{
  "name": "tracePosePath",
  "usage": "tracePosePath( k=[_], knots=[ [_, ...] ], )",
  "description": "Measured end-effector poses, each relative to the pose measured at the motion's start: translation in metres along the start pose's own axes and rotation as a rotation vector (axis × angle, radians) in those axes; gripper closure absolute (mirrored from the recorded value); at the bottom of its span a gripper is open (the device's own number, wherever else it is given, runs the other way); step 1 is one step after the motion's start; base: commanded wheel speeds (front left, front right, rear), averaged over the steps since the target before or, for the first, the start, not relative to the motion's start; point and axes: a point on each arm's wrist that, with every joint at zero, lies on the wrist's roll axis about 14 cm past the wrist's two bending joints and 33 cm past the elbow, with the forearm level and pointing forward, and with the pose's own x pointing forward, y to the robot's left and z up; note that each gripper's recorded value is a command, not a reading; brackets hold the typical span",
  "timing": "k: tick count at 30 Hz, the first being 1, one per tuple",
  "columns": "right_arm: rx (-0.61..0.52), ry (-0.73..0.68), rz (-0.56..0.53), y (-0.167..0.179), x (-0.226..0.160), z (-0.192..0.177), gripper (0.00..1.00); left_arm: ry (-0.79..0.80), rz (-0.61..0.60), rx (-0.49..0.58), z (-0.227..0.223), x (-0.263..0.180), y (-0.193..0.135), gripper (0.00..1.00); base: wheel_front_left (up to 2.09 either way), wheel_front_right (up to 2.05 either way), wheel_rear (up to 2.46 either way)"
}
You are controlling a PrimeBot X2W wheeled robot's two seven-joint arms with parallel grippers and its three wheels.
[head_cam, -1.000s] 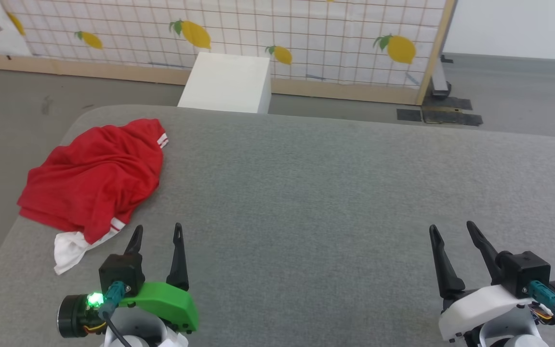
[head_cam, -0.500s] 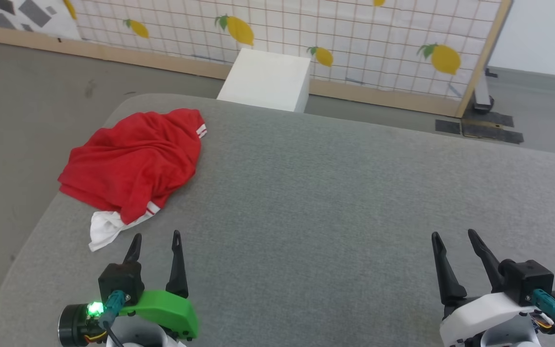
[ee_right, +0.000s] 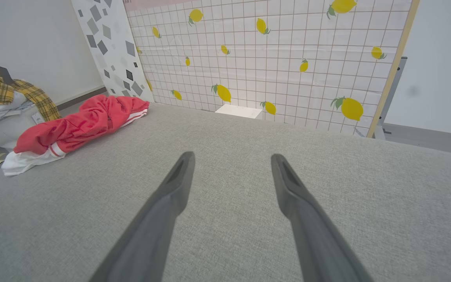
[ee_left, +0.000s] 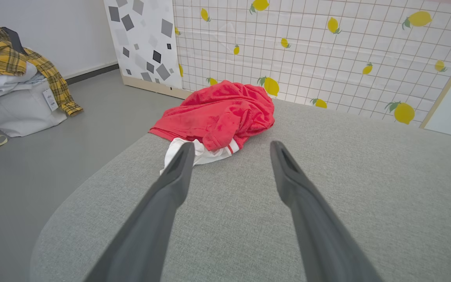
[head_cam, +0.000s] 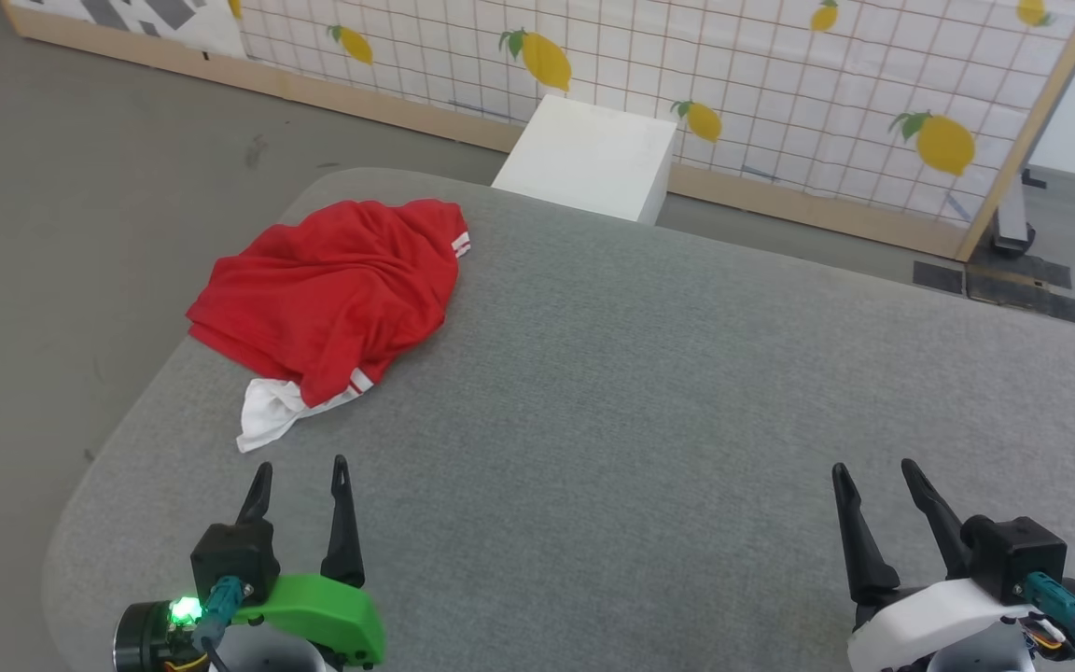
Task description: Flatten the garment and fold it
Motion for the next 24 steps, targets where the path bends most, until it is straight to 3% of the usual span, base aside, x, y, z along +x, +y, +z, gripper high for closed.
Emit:
tracePosePath(
  k=[24],
  knots=[
    [0.036,-0.014,0.11,0.037,0.015,-0.003,0.0,-0.034,0.157,-0.021,0.001,-0.033,0.044,0.0,0.0,0.0,0.0]
  ],
)
